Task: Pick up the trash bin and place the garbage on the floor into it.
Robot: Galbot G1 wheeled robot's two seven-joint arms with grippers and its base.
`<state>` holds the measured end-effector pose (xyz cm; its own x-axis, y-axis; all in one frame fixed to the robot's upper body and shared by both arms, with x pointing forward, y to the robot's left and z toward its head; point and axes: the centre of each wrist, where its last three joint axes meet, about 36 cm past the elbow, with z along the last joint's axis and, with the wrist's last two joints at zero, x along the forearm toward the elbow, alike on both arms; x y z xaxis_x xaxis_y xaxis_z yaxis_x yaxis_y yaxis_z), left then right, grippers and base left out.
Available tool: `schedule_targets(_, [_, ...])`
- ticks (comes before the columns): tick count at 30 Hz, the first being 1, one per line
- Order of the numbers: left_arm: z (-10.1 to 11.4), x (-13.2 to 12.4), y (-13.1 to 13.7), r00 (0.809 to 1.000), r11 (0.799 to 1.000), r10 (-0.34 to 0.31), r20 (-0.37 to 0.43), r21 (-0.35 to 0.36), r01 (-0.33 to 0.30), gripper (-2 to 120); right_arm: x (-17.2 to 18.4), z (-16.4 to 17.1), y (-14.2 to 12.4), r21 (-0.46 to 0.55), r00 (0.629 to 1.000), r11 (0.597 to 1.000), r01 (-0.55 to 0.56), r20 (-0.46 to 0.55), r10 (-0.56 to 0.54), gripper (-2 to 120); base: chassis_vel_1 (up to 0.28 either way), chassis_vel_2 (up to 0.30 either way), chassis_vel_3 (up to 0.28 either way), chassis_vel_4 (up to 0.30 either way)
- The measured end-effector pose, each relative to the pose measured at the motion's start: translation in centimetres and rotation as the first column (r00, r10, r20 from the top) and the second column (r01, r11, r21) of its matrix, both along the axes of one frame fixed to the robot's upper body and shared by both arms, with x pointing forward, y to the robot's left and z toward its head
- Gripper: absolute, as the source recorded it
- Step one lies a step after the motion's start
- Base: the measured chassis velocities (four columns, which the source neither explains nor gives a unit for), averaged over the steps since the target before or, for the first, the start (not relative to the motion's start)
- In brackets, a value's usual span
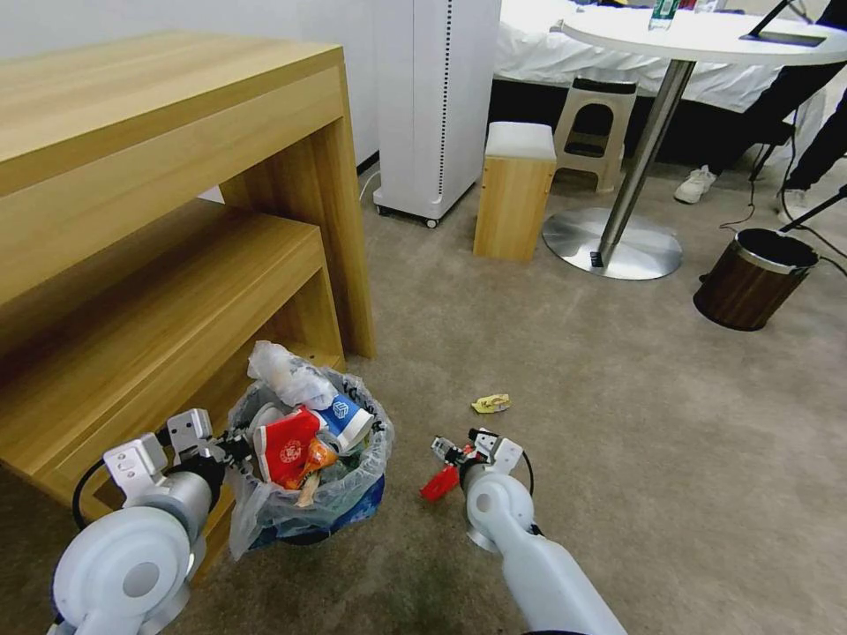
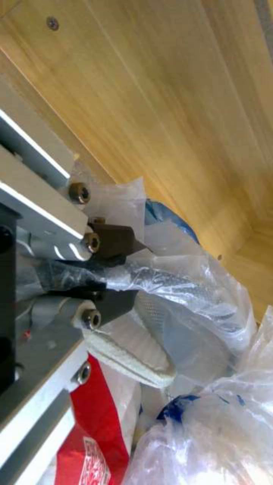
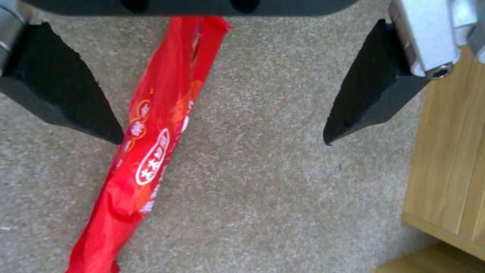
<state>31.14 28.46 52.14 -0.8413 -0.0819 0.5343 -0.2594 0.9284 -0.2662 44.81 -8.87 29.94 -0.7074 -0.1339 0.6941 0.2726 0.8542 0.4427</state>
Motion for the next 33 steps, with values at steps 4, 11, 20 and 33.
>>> schedule_targets(4, [0.0,0.0,0.1,1.0,1.0,-0.001,0.0,-0.001,0.001,3,0.3,-0.4,0.1,-0.012,1.0,1.0,0.005,-0.003,-0.005,92,0.0,0.0,0.0,0.0])
schedule_targets(11, [-0.2,0.2,0.1,1.0,1.0,-0.002,-0.002,-0.005,0.002,3,0.6,-0.7,-0.5,-0.03,1.0,0.999,0.017,0.0,-0.017,89,0.0,0.0,0.0,0.0])
schedule_targets(20, [-0.3,0.3,0.0,1.0,1.0,-0.005,-0.004,-0.005,0.005,3,1.5,-1.4,-0.9,-0.05,1.0,0.998,0.029,0.004,-0.028,89,0.0,0.0,0.0,0.0])
schedule_targets(33, [-0.4,0.1,0.0,1.0,1.0,-0.004,-0.007,-0.002,0.004,3,2.1,-3.1,-0.4,-0.081,1.0,0.997,0.019,-0.016,-0.02,82,0.0,0.0,0.0,0.0])
